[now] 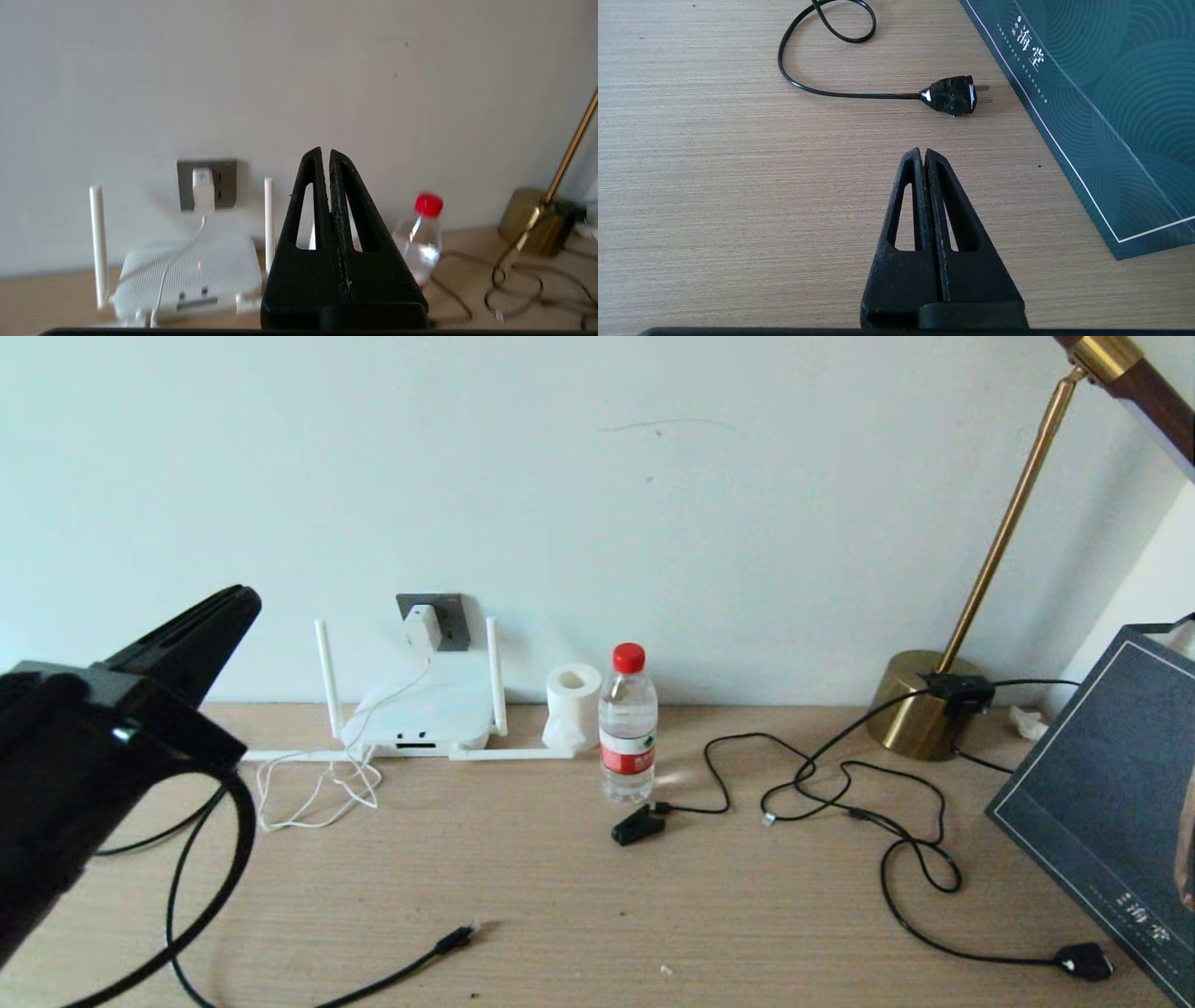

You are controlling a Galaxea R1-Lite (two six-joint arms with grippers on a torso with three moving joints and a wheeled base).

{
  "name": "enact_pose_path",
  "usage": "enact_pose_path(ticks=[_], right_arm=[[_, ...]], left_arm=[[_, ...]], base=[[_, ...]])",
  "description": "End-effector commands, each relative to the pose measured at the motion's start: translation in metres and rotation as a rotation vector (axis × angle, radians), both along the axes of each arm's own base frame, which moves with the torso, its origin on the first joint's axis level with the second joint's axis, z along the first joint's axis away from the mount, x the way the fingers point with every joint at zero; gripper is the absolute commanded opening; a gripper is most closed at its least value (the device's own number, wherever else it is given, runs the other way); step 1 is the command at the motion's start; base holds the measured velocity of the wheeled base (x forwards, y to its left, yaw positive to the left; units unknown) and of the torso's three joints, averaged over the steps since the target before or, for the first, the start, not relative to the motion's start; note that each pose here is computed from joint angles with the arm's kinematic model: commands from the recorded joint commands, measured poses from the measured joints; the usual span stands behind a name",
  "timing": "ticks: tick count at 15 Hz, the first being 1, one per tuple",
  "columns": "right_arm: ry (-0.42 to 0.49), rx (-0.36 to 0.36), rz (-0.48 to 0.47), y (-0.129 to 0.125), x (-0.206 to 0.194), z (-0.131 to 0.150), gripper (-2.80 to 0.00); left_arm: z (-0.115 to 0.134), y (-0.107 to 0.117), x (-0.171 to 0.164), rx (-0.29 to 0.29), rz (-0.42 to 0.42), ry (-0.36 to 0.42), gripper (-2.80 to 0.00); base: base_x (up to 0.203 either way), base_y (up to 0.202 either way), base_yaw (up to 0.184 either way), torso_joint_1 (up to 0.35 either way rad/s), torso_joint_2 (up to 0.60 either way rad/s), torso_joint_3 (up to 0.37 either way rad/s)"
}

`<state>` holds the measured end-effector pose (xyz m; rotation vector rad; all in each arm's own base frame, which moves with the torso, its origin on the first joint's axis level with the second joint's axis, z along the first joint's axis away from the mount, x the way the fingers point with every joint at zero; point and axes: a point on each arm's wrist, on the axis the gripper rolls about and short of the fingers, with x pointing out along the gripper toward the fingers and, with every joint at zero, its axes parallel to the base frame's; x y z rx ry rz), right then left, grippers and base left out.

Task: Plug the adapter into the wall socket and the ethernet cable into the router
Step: Pick up cable

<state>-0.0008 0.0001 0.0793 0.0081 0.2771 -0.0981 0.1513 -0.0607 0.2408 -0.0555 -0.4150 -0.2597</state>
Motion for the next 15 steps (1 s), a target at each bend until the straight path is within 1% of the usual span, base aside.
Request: enact_pose_path(ticks=[1,3,7,10,12,13,14,15], right_arm=[[0.001,0.0,0.0,0.0,0.0,0.0,-2.8],[0.001,0.0,0.0,0.0,0.0,0.0,-2.8],[0.001,0.0,0.0,0.0,0.0,0.0,-2.8],[0.001,0.0,0.0,0.0,0.0,0.0,-2.8],[0.001,0.0,0.0,0.0,0.0,0.0,-2.8],[0.001,0.0,0.0,0.0,0.0,0.0,-2.8],[0.001,0.0,0.0,0.0,0.0,0.0,-2.8],[0.001,0.0,0.0,0.0,0.0,0.0,-2.8]], left_arm=[[-0.009,0.006,-0.014,0.005,0.0,0.011,-2.8],[-0.012,0.007,-0.017,-0.006,-0.006,0.021,-2.8],[-0.025,0.006,-0.014,0.021,-0.015,0.078,-2.8],[-0.02,0.007,-0.016,0.011,-0.012,0.056,-2.8],[-0.012,0.007,-0.015,0.002,-0.011,0.029,-2.8],[-0.01,0.006,-0.013,0.009,-0.01,0.036,-2.8],[-0.014,0.005,-0.012,0.033,-0.017,0.075,-2.8],[-0.02,0.003,-0.01,0.066,-0.048,0.121,-2.8]], base=[[0.0,0.0,0.0,0.0,0.0,0.0],[0.0,0.0,0.0,0.0,0.0,0.0],[0.0,0.0,0.0,0.0,0.0,0.0],[0.0,0.0,0.0,0.0,0.0,0.0],[0.0,0.0,0.0,0.0,0.0,0.0],[0.0,0.0,0.0,0.0,0.0,0.0],[0.0,0.0,0.0,0.0,0.0,0.0],[0.0,0.0,0.0,0.0,0.0,0.0]])
